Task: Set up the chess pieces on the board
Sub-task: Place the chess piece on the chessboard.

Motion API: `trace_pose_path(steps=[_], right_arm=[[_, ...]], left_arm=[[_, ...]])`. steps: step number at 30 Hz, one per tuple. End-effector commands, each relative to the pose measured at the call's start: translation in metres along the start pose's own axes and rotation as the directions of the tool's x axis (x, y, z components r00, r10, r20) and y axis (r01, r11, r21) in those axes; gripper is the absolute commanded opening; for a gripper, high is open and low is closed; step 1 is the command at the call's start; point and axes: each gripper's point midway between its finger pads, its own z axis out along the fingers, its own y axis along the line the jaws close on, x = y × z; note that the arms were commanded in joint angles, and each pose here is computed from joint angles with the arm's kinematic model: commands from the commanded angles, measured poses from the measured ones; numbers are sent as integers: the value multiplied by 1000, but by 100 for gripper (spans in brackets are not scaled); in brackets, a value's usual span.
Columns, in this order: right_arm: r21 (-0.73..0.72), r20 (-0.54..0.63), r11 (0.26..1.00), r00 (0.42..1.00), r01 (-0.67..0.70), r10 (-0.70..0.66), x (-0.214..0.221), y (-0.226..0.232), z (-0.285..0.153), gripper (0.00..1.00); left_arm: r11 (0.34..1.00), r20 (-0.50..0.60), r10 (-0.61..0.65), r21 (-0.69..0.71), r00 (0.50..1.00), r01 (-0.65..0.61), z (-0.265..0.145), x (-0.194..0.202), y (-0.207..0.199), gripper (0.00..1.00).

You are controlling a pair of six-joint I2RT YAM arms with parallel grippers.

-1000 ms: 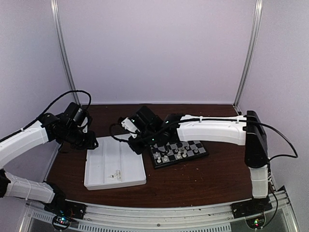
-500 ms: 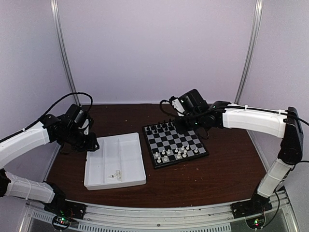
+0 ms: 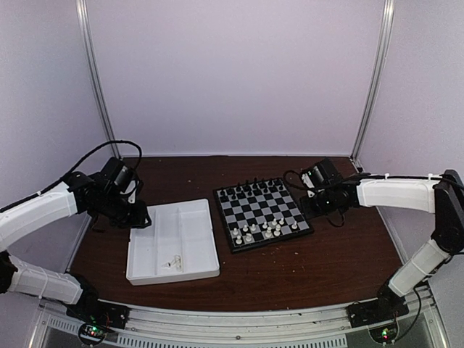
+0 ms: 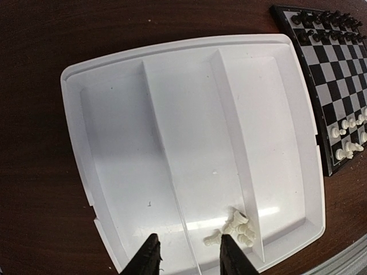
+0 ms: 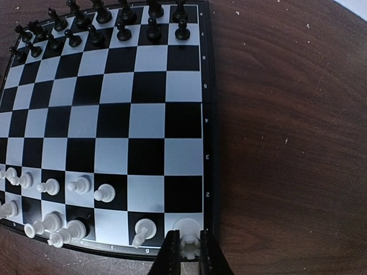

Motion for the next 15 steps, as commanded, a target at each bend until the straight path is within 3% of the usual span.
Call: trace_pose_path(steps=[1,15], right_arm=[[-34,27,998,998,-47,48,2,2,4,0],[-46,-46,996,996,-75,73,33,3,29,0]], left_arm=[[1000,19,-3,29,1000,2,3,-7,-5,36],[999,5,-8,36,1000,7,7,-7,-8,36]])
